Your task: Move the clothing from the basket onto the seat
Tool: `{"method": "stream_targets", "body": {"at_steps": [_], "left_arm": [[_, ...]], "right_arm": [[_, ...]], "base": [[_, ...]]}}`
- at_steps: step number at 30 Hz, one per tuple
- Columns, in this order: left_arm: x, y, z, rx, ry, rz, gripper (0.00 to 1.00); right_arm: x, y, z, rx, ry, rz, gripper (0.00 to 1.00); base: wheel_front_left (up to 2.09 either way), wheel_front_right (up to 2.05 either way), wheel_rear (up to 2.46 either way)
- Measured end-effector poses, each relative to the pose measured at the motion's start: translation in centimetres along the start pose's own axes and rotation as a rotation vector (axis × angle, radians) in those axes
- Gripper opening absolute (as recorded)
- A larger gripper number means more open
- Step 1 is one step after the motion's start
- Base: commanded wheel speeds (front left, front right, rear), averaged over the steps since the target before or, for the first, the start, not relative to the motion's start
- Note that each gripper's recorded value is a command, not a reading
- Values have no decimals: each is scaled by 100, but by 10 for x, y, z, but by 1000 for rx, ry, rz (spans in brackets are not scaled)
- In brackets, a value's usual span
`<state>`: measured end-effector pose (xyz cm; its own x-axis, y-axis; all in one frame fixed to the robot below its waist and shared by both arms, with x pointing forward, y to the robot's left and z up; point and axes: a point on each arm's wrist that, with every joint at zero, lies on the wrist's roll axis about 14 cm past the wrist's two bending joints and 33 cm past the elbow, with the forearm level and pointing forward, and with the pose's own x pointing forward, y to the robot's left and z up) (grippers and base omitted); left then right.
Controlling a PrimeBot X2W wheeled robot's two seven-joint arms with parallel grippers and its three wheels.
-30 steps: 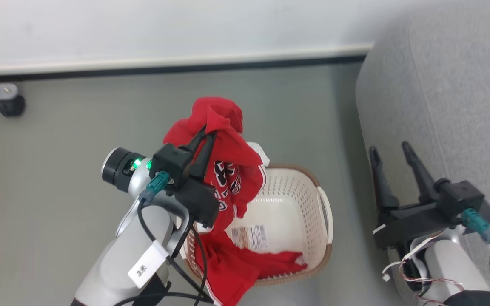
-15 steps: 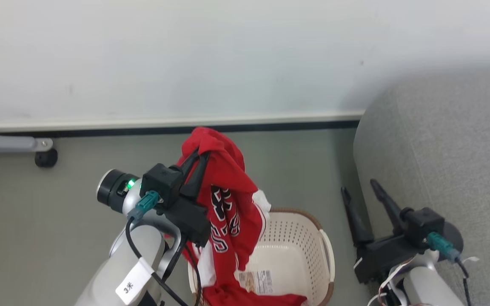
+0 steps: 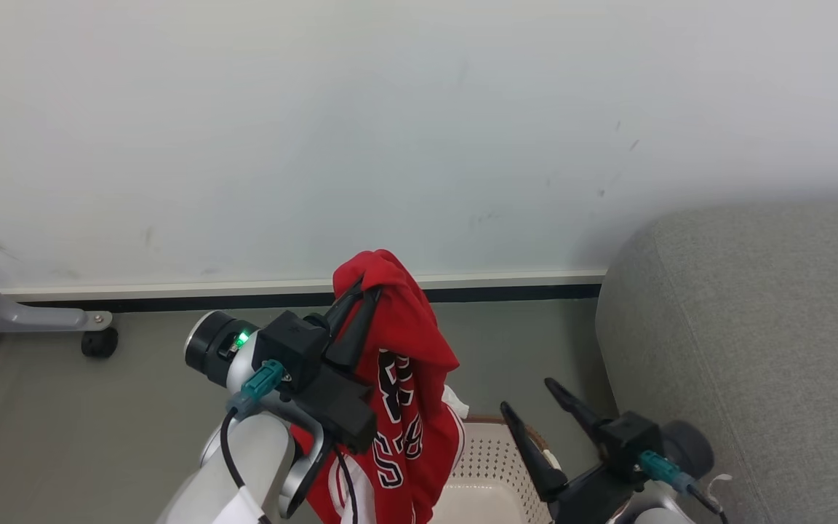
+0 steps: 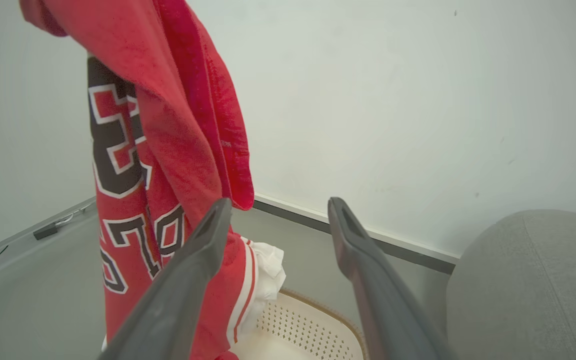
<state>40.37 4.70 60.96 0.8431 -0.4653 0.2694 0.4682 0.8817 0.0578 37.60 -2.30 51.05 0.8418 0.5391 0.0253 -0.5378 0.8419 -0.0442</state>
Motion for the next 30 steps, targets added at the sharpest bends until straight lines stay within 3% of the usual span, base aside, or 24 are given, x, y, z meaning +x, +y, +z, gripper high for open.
{"method": "stream_targets", "body": {"at_steps": [5, 16, 28, 29, 30], "left_arm": [[0, -10, 15, 8, -31, -28, 0], [-1, -34, 37, 3, -81, -96, 0], [-6, -57, 60, -14, -138, -158, 0], [-6, -57, 60, -14, -135, -158, 0], [-6, -56, 60, -14, -133, -156, 0]], "right_arm": [[4, 28, 1, -47, 8, 98, 100], [13, 46, -1, -86, 33, 181, 100], [16, 40, -15, -131, 100, 205, 100], [17, 41, -16, -131, 104, 209, 84], [17, 41, -17, -131, 107, 212, 39]], "base": [[0, 0, 0], [0, 0, 0], [0, 0, 0], [0, 0, 0], [0, 0, 0]]}}
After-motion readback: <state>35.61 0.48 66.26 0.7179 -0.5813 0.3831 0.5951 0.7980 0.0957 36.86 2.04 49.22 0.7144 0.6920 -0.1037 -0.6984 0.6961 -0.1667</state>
